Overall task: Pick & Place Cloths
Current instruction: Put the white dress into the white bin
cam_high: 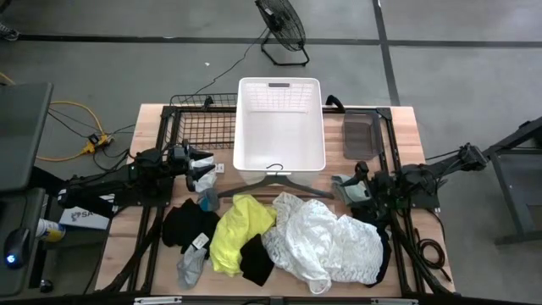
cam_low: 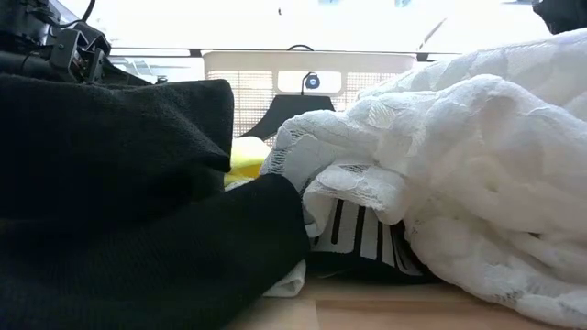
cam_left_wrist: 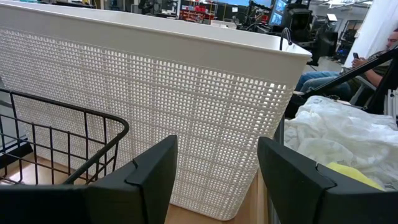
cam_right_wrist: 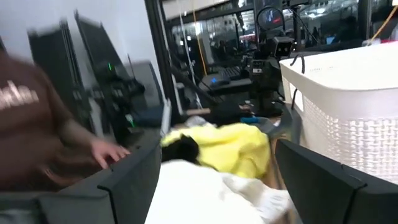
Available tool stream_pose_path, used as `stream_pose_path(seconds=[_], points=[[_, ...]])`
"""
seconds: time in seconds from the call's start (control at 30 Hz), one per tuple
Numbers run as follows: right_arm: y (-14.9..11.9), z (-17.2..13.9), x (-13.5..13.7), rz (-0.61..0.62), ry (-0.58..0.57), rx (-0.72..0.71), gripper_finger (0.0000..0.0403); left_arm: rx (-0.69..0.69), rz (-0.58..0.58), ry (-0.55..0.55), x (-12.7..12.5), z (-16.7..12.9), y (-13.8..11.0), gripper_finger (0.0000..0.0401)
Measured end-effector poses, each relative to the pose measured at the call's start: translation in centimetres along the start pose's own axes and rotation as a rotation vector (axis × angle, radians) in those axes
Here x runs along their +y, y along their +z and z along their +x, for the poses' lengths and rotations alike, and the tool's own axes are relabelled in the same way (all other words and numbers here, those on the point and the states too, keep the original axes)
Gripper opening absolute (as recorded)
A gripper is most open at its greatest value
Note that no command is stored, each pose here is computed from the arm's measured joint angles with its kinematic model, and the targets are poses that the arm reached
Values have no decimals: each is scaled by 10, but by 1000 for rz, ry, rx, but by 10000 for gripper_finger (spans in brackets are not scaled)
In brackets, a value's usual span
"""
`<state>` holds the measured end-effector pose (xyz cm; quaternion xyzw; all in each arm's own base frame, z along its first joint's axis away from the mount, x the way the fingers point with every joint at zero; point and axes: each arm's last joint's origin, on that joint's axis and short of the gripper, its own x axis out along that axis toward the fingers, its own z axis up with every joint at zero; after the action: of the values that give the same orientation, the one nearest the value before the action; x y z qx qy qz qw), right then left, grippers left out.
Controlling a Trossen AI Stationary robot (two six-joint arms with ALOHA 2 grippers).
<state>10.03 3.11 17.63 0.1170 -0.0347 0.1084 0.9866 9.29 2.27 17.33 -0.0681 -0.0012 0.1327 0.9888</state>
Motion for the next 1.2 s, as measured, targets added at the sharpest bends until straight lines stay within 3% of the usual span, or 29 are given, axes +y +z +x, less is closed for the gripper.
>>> stream_pose_path(seconds=[0.27, 0.57, 0.67, 1.0, 1.2], points=[[17, -2, 3, 188, 51, -168, 307, 0, 0, 0, 0, 0, 0, 218], [34, -7, 10, 81, 212, -332, 307, 0, 0, -1, 0, 0, 0, 218], [40, -9, 11, 78, 214, -397, 307, 0, 0, 0, 0, 0, 0, 218], [21, 11, 5, 203, 17, -178, 307, 0, 0, 0, 0, 0, 0, 218], [50, 37, 14, 185, -29, -88, 307, 0, 0, 0, 0, 0, 0, 218]])
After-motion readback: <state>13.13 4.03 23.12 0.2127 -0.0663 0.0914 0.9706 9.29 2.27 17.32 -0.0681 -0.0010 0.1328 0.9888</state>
